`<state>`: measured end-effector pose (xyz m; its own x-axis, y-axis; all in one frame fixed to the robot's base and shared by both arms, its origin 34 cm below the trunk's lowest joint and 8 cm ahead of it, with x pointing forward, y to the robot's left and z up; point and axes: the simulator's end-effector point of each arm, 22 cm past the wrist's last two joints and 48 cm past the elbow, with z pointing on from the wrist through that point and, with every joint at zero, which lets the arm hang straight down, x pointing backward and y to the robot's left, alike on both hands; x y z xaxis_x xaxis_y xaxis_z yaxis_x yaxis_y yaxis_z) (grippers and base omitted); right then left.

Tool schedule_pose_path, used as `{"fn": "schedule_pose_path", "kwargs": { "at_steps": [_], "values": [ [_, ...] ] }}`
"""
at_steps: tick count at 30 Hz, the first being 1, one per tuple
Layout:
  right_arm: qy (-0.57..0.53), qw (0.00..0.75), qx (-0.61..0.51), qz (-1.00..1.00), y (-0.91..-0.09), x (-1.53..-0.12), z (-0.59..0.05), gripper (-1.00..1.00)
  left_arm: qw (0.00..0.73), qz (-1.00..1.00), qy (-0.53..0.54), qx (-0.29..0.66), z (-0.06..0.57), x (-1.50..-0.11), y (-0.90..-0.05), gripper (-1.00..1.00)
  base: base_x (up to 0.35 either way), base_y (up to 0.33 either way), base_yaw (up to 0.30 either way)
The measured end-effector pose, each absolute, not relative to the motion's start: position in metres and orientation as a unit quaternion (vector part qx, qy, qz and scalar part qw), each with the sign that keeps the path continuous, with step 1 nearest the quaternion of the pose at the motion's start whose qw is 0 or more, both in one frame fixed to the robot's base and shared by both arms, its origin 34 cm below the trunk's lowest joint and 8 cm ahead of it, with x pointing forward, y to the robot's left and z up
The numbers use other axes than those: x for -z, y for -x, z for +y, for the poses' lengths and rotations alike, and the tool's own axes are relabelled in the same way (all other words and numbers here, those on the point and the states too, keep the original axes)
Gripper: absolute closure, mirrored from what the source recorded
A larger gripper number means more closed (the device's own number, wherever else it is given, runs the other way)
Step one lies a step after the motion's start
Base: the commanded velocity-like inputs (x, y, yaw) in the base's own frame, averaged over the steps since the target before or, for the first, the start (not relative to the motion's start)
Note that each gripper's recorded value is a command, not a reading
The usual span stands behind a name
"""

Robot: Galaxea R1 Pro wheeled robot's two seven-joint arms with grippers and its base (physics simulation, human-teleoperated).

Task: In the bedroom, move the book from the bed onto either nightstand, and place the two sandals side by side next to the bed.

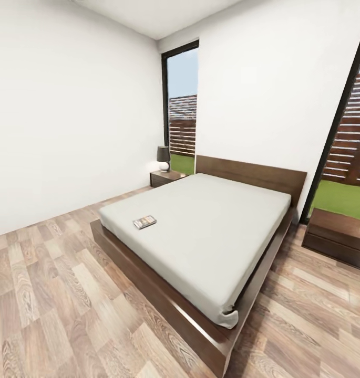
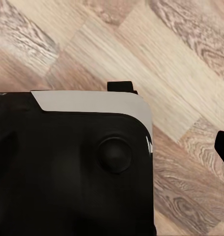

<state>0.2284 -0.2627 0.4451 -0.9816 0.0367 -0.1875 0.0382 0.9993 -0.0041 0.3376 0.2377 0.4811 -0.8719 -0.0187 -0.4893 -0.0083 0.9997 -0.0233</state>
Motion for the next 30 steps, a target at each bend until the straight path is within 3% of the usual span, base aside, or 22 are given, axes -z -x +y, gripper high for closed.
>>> {"fn": "schedule_pose_path", "kwargs": {
  "at_steps": [30],
  "values": [
    [-0.019, 0.094, 0.004, 0.995, -0.2284, -0.4452, -0.2627, -1.0, 0.252, 0.968, 0.007, 0.01, 0.2377, -0.4808, -0.3369, -1.0, 0.004, 0.0, 0.292]
  ]
}}
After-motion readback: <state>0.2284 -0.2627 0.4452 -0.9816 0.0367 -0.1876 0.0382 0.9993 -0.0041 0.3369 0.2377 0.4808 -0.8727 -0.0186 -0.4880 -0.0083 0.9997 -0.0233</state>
